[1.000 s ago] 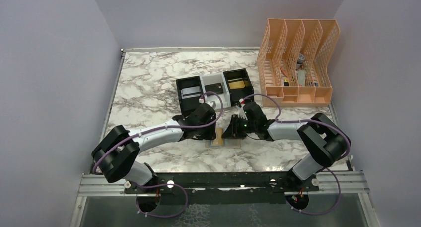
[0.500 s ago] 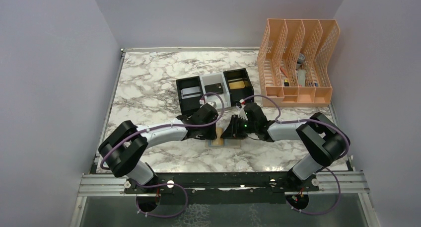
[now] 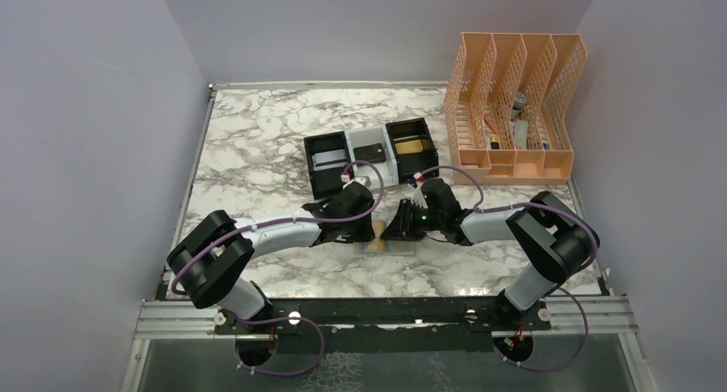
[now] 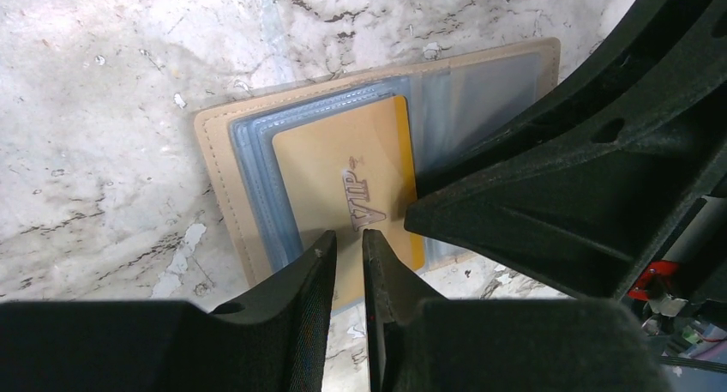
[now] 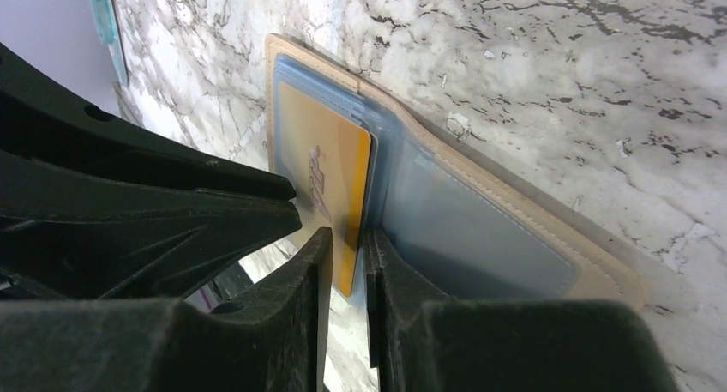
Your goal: Take the credit cards out of the card holder
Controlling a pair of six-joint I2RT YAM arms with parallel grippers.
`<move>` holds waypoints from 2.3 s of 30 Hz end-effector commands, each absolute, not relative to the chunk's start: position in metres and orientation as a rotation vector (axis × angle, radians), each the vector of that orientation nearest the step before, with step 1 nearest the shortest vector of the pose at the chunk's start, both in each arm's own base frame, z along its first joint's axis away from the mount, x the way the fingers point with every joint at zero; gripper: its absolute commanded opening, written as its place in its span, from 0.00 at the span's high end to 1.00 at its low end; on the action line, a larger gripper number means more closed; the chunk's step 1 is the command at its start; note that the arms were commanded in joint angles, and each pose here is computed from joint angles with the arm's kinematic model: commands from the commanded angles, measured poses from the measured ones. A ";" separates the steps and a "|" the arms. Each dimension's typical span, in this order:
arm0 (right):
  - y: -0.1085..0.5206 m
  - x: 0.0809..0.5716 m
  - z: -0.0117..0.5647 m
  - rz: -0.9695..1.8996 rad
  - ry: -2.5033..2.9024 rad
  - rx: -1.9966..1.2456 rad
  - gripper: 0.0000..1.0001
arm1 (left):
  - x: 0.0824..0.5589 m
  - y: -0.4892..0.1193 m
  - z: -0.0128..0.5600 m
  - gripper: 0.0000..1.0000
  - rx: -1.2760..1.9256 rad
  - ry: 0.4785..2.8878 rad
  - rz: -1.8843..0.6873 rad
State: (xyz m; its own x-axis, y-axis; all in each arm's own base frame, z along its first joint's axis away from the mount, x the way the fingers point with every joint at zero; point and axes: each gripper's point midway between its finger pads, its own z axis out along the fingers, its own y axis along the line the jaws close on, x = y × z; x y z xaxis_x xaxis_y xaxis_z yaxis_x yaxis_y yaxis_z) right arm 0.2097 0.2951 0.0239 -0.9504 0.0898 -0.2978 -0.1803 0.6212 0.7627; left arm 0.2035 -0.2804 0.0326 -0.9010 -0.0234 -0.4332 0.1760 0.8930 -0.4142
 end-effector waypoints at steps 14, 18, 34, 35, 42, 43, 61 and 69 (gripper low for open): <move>0.277 0.221 0.012 0.983 2.547 -0.069 0.99 | 0.197 -0.251 0.031 0.70 0.138 2.644 -0.466; 0.277 0.219 0.016 0.999 2.540 -0.086 0.99 | 0.195 -0.250 0.025 0.70 0.152 2.663 -0.455; 0.315 0.203 0.033 1.343 2.491 -0.198 0.82 | 0.185 -0.259 0.013 0.88 0.186 2.704 -0.481; 0.315 0.204 0.032 1.337 2.495 -0.194 0.82 | 0.184 -0.261 0.012 0.88 0.185 2.707 -0.483; 0.295 0.215 0.024 1.129 2.530 -0.135 0.99 | 0.184 -0.258 0.010 0.89 0.166 2.707 -0.444; 0.292 0.216 0.026 1.108 2.525 -0.131 0.99 | 0.185 -0.256 0.009 0.89 0.164 2.708 -0.428; 0.277 0.207 0.032 1.263 2.507 -0.163 0.90 | 0.189 -0.255 0.019 0.84 0.173 2.683 -0.422; 0.286 0.212 0.043 1.268 2.470 -0.174 0.84 | 0.203 -0.276 0.062 0.62 0.169 2.578 -0.552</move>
State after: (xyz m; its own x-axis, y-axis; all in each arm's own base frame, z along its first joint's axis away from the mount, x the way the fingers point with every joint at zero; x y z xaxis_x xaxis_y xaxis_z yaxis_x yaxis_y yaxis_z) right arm 0.2099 0.2761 0.0313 -0.9380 0.0613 -0.3411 -0.2310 0.6229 0.7474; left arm 0.1939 -0.2610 0.0311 -0.8966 0.0284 -0.4418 0.1820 0.9333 -0.3094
